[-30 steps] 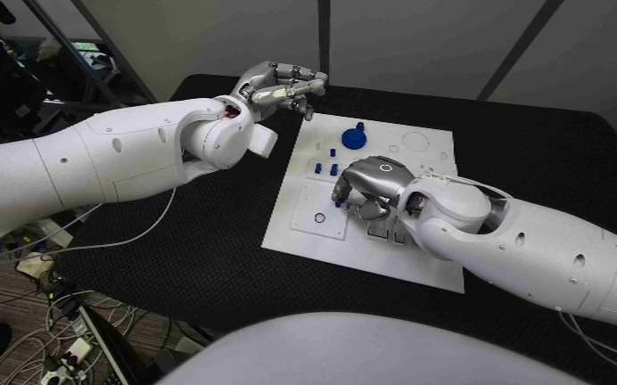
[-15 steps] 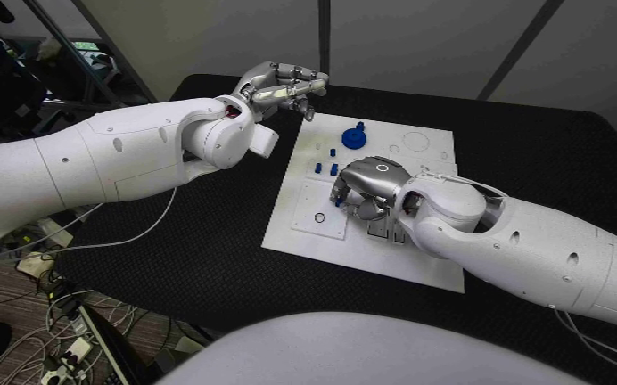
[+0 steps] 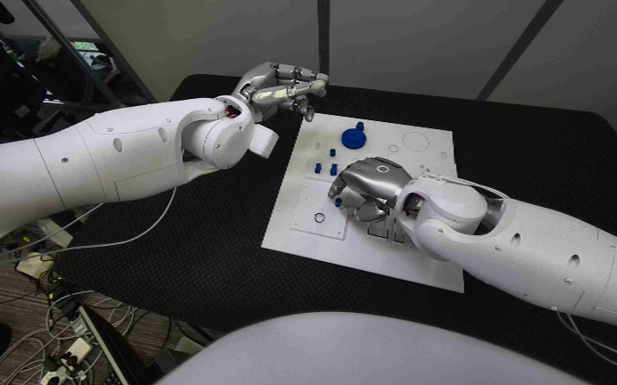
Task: Assemble the parts on the task board
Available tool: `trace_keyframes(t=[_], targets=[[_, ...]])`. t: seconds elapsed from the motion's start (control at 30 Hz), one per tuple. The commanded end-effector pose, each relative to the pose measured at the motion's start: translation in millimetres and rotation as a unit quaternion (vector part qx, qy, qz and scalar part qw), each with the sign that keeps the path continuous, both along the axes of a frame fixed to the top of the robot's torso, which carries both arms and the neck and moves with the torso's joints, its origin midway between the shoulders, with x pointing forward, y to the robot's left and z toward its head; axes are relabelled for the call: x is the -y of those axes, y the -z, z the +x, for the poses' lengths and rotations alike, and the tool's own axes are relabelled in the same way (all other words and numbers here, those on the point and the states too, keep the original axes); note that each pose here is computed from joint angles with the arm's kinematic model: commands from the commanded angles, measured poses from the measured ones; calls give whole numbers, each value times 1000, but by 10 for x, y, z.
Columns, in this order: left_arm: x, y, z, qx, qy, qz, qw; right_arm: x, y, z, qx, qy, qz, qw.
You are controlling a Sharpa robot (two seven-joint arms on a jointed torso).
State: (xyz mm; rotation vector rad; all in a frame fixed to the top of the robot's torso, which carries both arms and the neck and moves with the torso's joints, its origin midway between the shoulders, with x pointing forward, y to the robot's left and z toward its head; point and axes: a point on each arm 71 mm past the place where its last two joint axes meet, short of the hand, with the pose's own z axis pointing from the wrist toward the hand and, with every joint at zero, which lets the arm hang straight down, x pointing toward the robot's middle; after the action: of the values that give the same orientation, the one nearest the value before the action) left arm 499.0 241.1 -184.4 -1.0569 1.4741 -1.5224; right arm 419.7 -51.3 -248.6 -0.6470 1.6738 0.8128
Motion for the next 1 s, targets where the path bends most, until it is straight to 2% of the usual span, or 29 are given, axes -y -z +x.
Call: trace_keyframes(t=[0.03,0.23,0.37,0.47,0.63,0.73,0.83,1.0], targets=[[6,-8,3,-2,6,-4,1000,2,-53,-21,17,-4,22,1000],[-2,-5,5,-3,6,-3,1000,95,-105,-63,30,-1,43,999],[-16,-1,6,-3,6,-3,1000,257,-156,-107,33,9,55,998],[-26,1,6,-4,5,-2,1000,398,-238,-97,29,25,66,997],[-47,5,5,-4,3,-1,1000,776,-485,54,15,79,67,994],[-50,7,5,-5,3,-1,1000,952,-571,145,16,100,53,993],[-49,10,6,-5,3,-1,1000,1107,-607,224,19,117,34,992],[-27,16,11,-6,5,-2,1000,1223,-593,318,15,130,12,991]])
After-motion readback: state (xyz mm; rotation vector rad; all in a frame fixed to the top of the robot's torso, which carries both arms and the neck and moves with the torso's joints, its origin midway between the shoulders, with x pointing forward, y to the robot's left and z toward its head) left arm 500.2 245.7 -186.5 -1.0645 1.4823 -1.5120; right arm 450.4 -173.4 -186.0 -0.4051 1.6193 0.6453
